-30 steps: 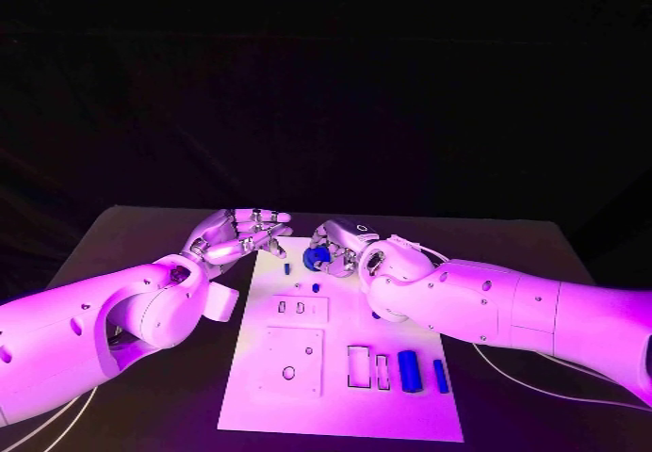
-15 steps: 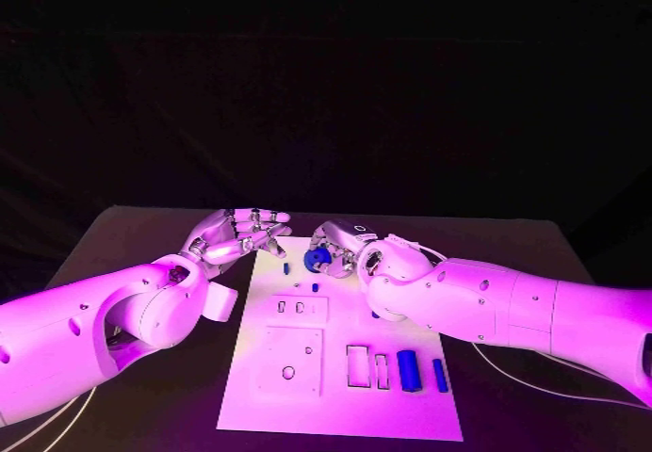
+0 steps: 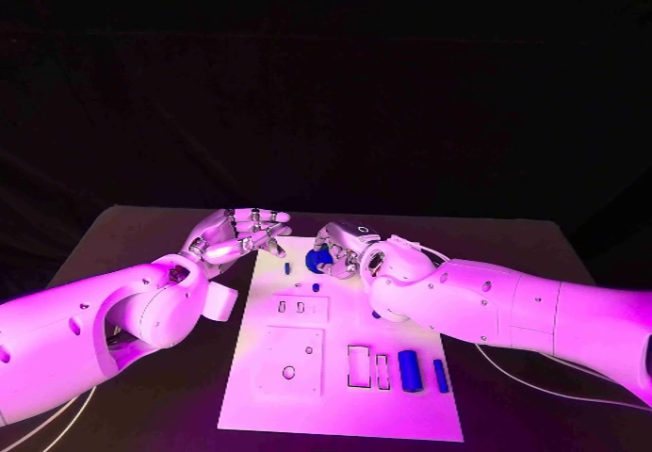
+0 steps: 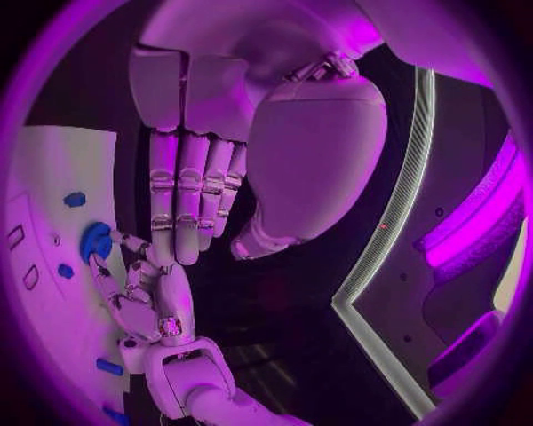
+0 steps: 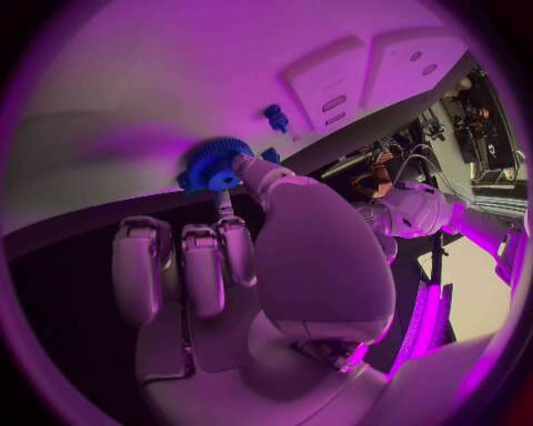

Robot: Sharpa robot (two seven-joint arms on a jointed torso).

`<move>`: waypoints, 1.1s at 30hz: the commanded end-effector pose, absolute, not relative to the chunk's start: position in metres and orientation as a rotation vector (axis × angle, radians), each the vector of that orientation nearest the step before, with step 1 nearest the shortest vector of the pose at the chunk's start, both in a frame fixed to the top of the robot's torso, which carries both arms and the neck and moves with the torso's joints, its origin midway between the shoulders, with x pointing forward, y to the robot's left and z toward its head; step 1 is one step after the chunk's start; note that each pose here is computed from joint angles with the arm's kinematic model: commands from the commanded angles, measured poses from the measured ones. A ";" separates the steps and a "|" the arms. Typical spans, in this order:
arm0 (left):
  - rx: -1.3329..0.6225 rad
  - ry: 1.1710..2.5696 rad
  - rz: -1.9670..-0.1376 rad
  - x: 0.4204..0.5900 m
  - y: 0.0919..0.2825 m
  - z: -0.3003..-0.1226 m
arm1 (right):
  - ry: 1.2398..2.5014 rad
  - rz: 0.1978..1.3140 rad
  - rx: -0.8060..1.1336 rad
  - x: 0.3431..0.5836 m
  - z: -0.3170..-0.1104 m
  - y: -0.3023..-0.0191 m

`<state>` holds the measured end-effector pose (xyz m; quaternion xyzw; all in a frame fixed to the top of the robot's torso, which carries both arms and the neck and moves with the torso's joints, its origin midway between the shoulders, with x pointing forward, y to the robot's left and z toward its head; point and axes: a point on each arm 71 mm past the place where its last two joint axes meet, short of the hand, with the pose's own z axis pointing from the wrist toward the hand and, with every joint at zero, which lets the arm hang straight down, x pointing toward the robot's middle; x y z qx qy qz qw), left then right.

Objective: Assemble the parts on the task board

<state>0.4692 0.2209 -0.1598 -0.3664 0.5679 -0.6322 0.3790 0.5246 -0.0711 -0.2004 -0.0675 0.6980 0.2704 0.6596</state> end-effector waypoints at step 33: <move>-0.926 1.453 -1.630 0.470 0.220 -0.159 | 1.695 0.585 -0.132 0.528 -0.212 -0.085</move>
